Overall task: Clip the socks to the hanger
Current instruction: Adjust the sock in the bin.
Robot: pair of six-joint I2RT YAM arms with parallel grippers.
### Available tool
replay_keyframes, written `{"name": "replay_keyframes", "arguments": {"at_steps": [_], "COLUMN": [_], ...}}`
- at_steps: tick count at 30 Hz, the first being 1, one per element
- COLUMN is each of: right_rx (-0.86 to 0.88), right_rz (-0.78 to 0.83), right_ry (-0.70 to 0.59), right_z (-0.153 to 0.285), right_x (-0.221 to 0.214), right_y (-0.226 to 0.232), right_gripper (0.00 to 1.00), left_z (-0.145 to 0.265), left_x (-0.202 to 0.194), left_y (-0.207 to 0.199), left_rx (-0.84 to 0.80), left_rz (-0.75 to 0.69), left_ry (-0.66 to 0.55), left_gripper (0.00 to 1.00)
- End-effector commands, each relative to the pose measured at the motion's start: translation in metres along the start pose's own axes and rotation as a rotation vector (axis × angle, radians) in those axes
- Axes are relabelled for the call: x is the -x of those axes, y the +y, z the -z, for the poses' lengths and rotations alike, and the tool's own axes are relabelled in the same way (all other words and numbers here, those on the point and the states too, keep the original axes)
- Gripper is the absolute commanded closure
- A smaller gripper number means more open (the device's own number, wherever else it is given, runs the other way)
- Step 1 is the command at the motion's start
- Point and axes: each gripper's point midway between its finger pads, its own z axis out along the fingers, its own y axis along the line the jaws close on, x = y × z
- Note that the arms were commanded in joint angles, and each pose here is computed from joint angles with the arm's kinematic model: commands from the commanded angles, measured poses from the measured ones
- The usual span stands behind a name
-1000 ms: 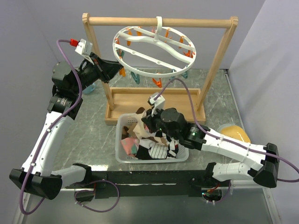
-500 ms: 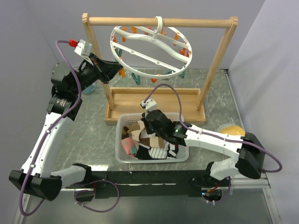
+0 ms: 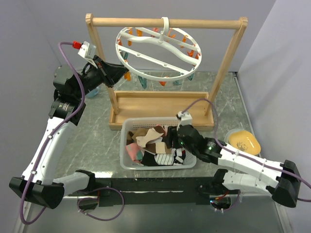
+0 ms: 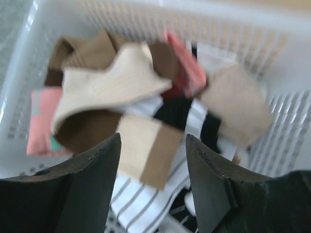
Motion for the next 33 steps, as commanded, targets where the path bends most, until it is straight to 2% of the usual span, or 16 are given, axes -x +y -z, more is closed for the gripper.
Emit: {"name": "replay_keyframes", "arguments": {"at_steps": [1,7,17,20,24,29,33], "right_rx": [0.081,0.062,0.048,0.032,0.007,-0.053,-0.063], "right_rz": [-0.229,-0.335,-0.391,-0.389,-0.363,-0.245,-0.123], "right_ry": [0.125,0.185,0.192,0.177,0.062,-0.051,-0.146], "right_z": [0.009,0.004,-0.014,-0.015,-0.008,0.014,0.034], "right_x": [-0.045,-0.066,-0.071,-0.070,-0.039,0.006,0.042], "right_y": [0.011,0.010,0.014,0.010,0.003,-0.007,-0.010], "right_gripper": [0.39,0.46,0.52,0.59,0.79,0.90,0.94], "left_z": [0.007,0.007,0.009,0.009,0.010,0.012,0.012], "left_x": [0.011,0.009,0.010,0.010,0.008,0.010,0.012], "left_y": [-0.014,-0.014,-0.017,-0.018,-0.018,-0.020,-0.021], "left_rx": [-0.041,-0.041,-0.049,-0.052,-0.052,-0.053,-0.057], "left_rz": [-0.022,-0.021,-0.020,-0.020,-0.023,-0.024,-0.023], "left_ry": [-0.029,-0.029,-0.026,-0.027,-0.023,-0.028,-0.032], "left_gripper": [0.99,0.99,0.99,0.99,0.99,0.99,0.99]}}
